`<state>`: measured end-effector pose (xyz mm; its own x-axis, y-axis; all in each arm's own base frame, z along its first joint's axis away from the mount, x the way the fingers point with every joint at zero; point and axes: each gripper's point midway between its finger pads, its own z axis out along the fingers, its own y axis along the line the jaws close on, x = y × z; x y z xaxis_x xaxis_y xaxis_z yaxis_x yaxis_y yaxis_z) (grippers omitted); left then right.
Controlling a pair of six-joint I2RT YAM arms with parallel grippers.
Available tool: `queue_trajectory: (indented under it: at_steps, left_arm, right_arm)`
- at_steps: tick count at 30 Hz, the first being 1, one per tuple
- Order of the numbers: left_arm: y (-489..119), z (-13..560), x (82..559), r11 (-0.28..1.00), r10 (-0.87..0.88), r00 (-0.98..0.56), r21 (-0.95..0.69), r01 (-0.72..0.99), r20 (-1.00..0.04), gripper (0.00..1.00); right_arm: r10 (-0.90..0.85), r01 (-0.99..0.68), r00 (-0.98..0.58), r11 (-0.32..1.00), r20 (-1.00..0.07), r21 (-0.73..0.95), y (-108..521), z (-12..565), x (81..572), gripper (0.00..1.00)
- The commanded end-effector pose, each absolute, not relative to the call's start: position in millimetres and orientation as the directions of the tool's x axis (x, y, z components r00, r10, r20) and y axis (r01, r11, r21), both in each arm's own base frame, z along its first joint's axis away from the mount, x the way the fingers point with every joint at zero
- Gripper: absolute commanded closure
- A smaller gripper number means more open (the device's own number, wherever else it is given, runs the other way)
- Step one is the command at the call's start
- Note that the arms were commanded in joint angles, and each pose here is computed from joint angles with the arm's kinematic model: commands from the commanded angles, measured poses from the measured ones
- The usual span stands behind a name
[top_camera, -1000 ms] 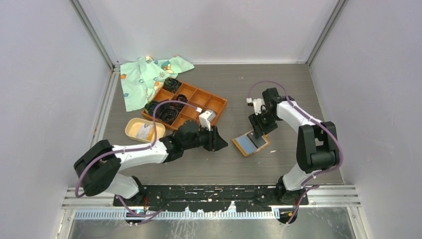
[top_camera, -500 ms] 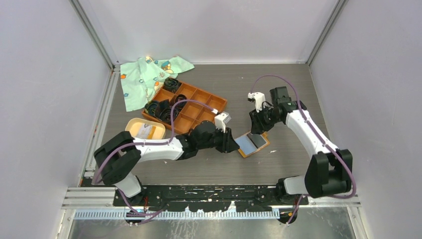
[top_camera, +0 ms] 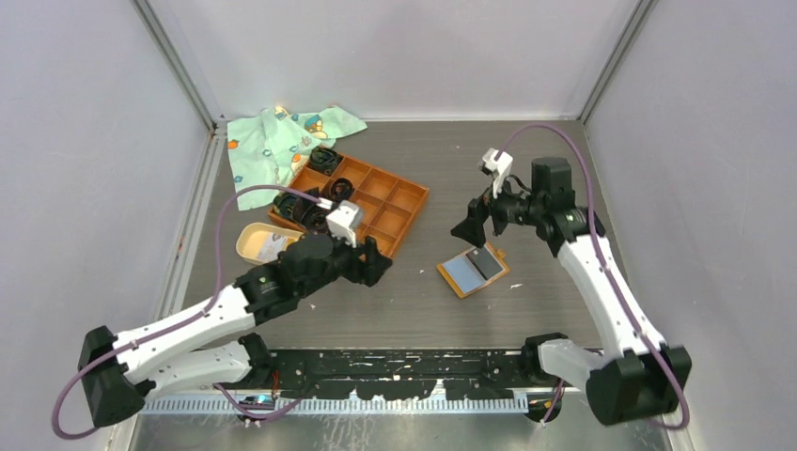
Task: Put the credit cards into the card holder
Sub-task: Open the card holder at the center of the board, then move the storage box to the center of the board.
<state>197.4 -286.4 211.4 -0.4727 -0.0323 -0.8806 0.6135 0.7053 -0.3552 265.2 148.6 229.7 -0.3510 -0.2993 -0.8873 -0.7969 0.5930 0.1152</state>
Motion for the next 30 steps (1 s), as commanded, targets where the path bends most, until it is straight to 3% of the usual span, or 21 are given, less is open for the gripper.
queue_trajectory:
  at_steps: [1,5,10,13,18,22,30]
  left_arm:
    - [-189,161,210,0.906,0.136,-0.566,-0.128,0.402,-0.813,0.31]
    - [-139,150,231,0.968,0.046,-0.604,-0.115,0.225,-0.796,0.32]
    - [-104,132,267,0.991,-0.037,-0.655,-0.111,0.072,-0.755,0.41]
    - [-99,113,284,0.986,-0.082,-0.712,-0.162,0.046,-0.698,0.44]
    - [-100,84,303,0.982,-0.085,-0.789,-0.185,0.037,-0.608,0.42]
    - [-120,73,297,0.959,-0.090,-0.849,-0.276,0.067,-0.521,0.42]
    - [-167,72,240,0.858,-0.201,-0.900,-0.513,0.029,-0.387,0.49]
  right_arm:
    - [-0.176,-0.858,-0.417,0.399,-0.891,0.323,188,249,257,0.01]
    - [-0.162,-0.839,-0.439,0.426,-0.884,0.339,188,232,255,0.01]
    - [-0.152,-0.824,-0.456,0.445,-0.877,0.352,187,226,254,0.00]
    - [-0.153,-0.817,-0.467,0.451,-0.871,0.359,187,223,255,0.01]
    - [-0.162,-0.809,-0.481,0.462,-0.862,0.364,185,217,256,0.00]
    - [-0.168,-0.801,-0.498,0.465,-0.851,0.377,185,213,258,0.01]
    - [-0.182,-0.791,-0.526,0.465,-0.831,0.398,185,205,259,0.01]
